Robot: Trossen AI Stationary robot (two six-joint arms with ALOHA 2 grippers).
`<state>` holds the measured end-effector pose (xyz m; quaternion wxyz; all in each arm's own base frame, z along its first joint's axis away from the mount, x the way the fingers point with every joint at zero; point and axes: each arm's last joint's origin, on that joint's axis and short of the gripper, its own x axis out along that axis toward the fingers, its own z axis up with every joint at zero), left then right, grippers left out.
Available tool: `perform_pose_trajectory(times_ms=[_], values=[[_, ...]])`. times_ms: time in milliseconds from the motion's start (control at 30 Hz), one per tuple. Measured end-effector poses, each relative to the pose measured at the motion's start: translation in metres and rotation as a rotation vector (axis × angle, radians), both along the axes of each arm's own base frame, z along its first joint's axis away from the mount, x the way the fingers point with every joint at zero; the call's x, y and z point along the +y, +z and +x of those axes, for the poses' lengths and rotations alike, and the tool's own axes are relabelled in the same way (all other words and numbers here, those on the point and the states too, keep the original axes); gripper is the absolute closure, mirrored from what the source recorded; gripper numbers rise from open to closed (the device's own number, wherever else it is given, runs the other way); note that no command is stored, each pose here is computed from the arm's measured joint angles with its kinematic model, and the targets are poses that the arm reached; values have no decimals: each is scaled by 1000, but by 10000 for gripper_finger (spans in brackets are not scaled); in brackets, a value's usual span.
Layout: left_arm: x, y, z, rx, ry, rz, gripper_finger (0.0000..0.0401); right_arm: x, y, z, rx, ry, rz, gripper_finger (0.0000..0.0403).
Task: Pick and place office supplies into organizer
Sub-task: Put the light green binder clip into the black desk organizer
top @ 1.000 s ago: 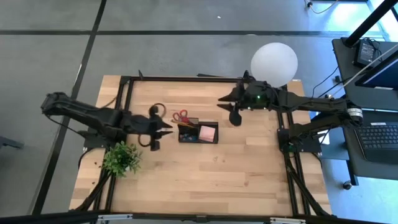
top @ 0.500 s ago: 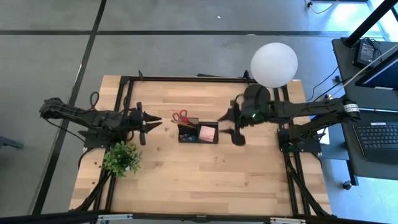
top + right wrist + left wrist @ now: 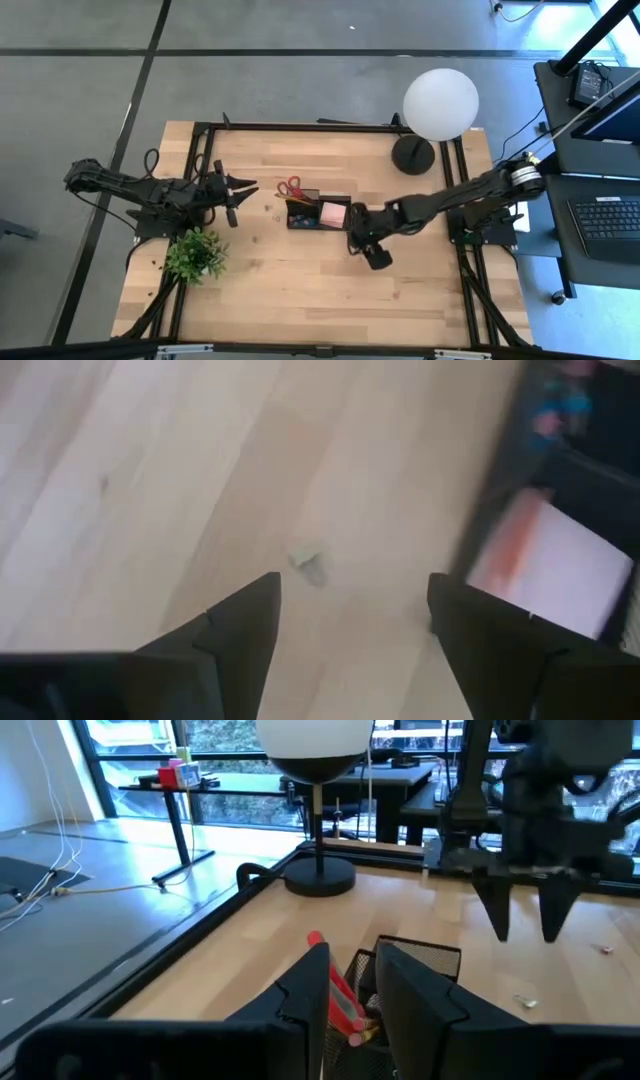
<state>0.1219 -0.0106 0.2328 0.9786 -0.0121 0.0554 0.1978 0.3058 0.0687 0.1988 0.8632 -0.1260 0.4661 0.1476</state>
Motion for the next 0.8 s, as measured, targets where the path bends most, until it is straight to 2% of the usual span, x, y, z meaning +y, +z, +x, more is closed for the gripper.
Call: perform_pose_trajectory(times_ms=[133,433,633,800], values=[[0,0,0,3,0,1,321,12,-12,5,1,63,-19,147],[0,0,0,3,0,1,323,19,-14,7,-1,26,51,147],[0,0,0,3,0,1,323,18,-13,10,-41,32,12,147],[0,0,0,4,4,1,326,19,-13,11,-63,103,-32,147]])
